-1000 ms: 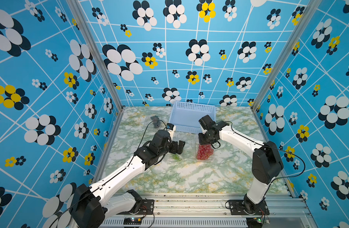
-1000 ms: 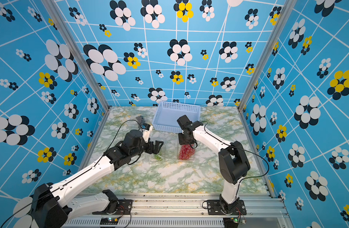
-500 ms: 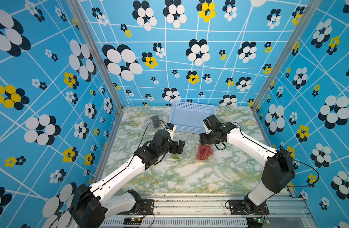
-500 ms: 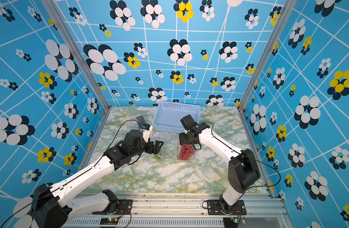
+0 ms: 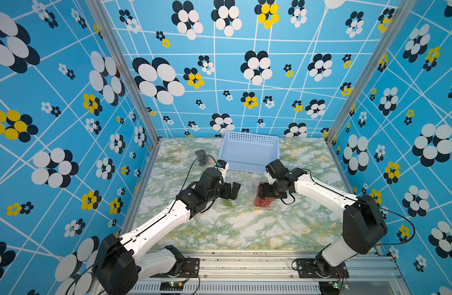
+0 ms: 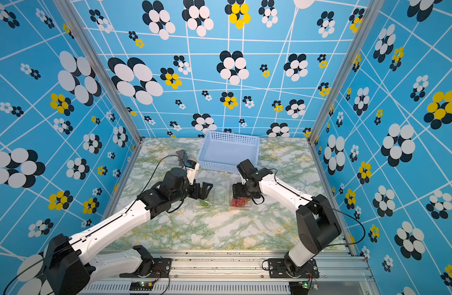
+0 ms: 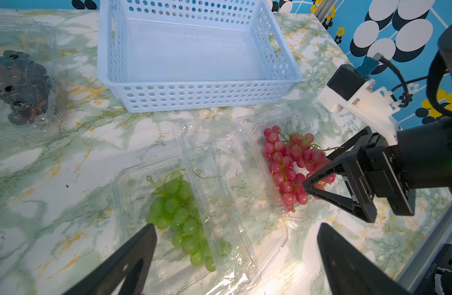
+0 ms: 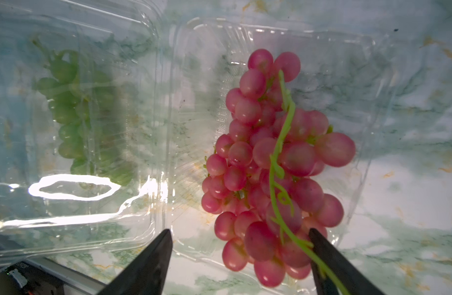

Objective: Pack grapes into containers
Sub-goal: Place the grape into the packing box, then move the basket to the center of the board.

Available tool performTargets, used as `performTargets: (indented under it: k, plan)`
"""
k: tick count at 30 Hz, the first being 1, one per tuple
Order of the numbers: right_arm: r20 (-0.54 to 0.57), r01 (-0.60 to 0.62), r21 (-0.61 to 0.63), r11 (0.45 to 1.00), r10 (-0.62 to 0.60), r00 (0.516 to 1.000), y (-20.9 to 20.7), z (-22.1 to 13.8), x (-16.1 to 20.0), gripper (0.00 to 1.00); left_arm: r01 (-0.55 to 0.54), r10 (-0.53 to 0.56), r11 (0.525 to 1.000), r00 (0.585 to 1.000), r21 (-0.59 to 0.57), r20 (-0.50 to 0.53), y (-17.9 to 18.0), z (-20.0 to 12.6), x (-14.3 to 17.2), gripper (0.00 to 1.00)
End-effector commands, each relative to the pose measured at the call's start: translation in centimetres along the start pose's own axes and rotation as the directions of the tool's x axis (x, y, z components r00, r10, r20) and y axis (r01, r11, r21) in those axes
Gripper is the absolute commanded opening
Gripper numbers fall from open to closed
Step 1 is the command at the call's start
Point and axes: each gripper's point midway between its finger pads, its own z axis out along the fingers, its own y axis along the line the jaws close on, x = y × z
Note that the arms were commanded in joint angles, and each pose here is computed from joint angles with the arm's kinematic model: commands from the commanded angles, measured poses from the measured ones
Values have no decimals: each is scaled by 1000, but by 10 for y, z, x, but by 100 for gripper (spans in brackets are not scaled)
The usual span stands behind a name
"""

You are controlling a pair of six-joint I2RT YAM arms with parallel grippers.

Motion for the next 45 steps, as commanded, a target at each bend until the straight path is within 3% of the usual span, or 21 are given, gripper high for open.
performTargets:
  k: [1,10,20,28,36,45]
  plan:
    - [5,-14,-52,999,15,1000,14,6,-3,84,8,-8,1000,1000,8,23,-1,-2,-10,100]
    - [-25,-8,-23,1000,8,1000,20,26,-7,84,4,-4,1000,1000,0,19,0,-4,-10,100]
    - [63,38,106,994,-45,997,-3,-24,-25,86,7,-7,1000,1000,8,16,-2,0,-13,100]
    - [132,-5,123,992,-12,991,-19,-43,-53,88,9,-9,1000,1000,3,19,-1,-2,-14,100]
    - [94,-47,56,997,42,995,-7,-11,-89,99,15,-15,1000,1000,-13,19,5,-8,-13,99]
    - [80,-67,28,997,65,995,1,21,-110,99,59,-59,997,998,-42,13,22,-16,-7,100]
